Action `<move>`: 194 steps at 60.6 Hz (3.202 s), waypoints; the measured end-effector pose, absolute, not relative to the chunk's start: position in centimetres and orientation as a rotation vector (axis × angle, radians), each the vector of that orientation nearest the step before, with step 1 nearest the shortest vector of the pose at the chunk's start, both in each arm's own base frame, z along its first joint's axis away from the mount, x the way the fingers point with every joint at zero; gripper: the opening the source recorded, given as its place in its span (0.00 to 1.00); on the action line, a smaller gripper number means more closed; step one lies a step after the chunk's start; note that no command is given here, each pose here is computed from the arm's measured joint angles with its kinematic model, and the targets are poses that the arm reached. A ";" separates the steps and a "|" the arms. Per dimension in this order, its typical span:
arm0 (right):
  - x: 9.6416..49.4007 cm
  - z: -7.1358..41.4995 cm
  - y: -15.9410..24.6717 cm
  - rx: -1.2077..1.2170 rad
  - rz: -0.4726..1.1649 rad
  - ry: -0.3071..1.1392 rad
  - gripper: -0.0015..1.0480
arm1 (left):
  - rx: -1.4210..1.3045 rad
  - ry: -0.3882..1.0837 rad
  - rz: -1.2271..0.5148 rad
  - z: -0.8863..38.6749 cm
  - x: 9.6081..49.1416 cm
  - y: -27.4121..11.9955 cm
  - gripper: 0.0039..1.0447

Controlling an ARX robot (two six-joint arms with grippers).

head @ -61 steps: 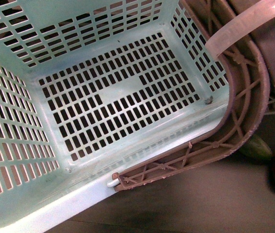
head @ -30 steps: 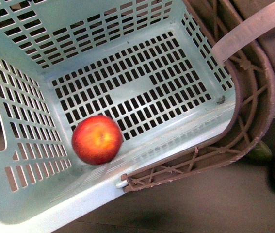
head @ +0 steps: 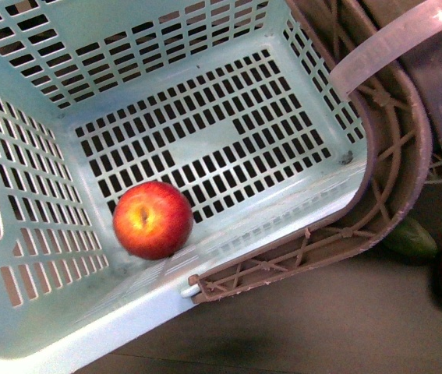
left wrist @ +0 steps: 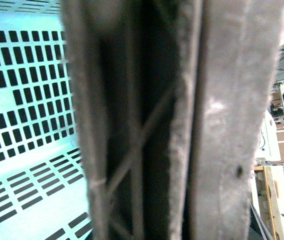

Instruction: Pick apple with right arm and hold basket with left

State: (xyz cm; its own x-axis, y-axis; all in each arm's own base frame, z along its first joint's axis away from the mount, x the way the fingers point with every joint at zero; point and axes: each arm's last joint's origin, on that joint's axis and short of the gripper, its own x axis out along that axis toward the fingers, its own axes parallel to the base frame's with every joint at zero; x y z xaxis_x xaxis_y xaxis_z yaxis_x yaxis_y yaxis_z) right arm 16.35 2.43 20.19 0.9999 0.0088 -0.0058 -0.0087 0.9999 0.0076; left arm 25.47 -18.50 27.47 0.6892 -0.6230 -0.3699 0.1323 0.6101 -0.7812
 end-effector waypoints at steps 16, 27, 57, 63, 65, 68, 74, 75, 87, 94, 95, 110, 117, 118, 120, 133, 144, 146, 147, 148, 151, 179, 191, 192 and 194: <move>14.8 18.9 1.4 0.003 0.003 0.009 0.02 | -0.806 0.687 -0.480 27.5 25.5 -18.5 0.14; 13.8 18.2 0.3 0.003 0.016 0.010 0.02 | -0.803 0.682 -0.474 27.5 25.5 -18.5 0.14; 11.7 17.3 0.0 0.003 0.001 -0.018 0.02 | -0.805 0.685 -0.477 27.5 25.5 -18.5 0.14; 11.4 17.3 0.0 0.003 0.001 -0.019 0.02 | -0.805 0.685 -0.477 27.5 25.5 -18.5 0.14; 11.4 17.3 0.0 0.003 0.001 -0.018 0.02 | -0.805 0.685 -0.477 27.5 25.5 -18.5 0.14; 11.3 17.3 0.0 0.003 0.001 -0.019 0.02 | -0.805 0.685 -0.478 27.5 25.5 -18.5 0.14; 11.1 17.2 0.0 0.003 0.001 -0.018 0.02 | -0.805 0.686 -0.479 27.5 25.5 -18.5 0.14; 11.1 17.2 0.0 0.003 0.001 -0.019 0.02 | -0.805 0.686 -0.479 27.5 25.5 -18.5 0.14; 10.7 17.2 0.0 0.003 0.001 -0.016 0.02 | -0.805 0.685 -0.478 27.5 25.5 -18.5 0.14; 9.8 16.8 0.0 0.003 0.002 -0.001 0.02 | -0.805 0.686 -0.479 27.5 25.5 -18.5 0.14; 9.8 16.9 0.0 0.003 0.002 -0.009 0.02 | -0.805 0.686 -0.479 27.5 25.5 -18.5 0.14; 9.7 16.9 0.0 0.003 0.001 -0.012 0.12 | -0.808 0.687 -0.478 27.5 25.5 -18.5 0.14; 9.7 16.9 0.0 0.003 0.001 -0.012 0.30 | -0.804 0.684 -0.477 27.5 25.5 -18.5 0.14; 9.7 16.9 0.0 0.003 0.001 -0.012 0.33 | -0.805 0.684 -0.477 27.5 25.5 -18.5 0.14; 9.7 16.9 0.0 0.003 0.001 -0.012 0.38 | -0.805 0.684 -0.477 27.5 25.5 -18.5 0.14; 9.7 16.9 0.0 0.003 0.001 -0.013 0.68 | -0.805 0.686 -0.479 27.5 25.5 -18.5 0.14; 9.7 16.9 0.0 0.003 0.001 -0.013 0.93 | -0.829 0.658 -0.397 27.6 25.5 -18.5 0.14; 9.7 16.9 0.0 0.003 0.001 -0.013 0.92 | -0.869 0.632 -0.322 27.5 25.7 -18.5 0.14; 9.7 16.9 0.0 0.003 0.001 -0.013 0.92 | -0.903 0.612 -0.271 27.5 25.9 -18.4 0.14; 9.7 16.9 0.0 0.003 0.002 -0.013 0.91 | -0.919 0.602 -0.249 27.6 26.0 -18.4 0.14; 9.7 16.9 0.0 0.003 0.002 -0.013 0.91 | -0.996 0.558 -0.152 27.7 26.9 -18.0 0.14; 9.7 16.9 0.0 0.003 0.001 -0.014 0.92 | -1.312 0.416 0.280 23.5 36.2 -8.5 0.14; 9.7 16.9 0.0 0.003 0.002 -0.014 0.92 | -1.370 0.375 0.423 21.2 38.7 -5.6 0.14; 9.7 16.9 0.0 0.003 0.002 -0.014 0.92 | -1.370 0.373 0.433 21.0 38.8 -5.5 0.14; 9.7 16.9 0.0 0.003 0.001 -0.014 0.92 | -1.370 0.376 0.447 20.6 39.0 -5.4 0.14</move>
State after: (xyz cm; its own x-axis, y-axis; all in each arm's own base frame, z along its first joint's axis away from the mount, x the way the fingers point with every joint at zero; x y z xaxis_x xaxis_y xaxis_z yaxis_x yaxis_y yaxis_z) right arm 9.69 0.03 16.93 0.9999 0.0011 0.0135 -0.0012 1.0000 0.0025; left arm 38.97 -5.37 20.60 0.8585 0.0859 -0.5055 -0.5128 0.1400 -0.8470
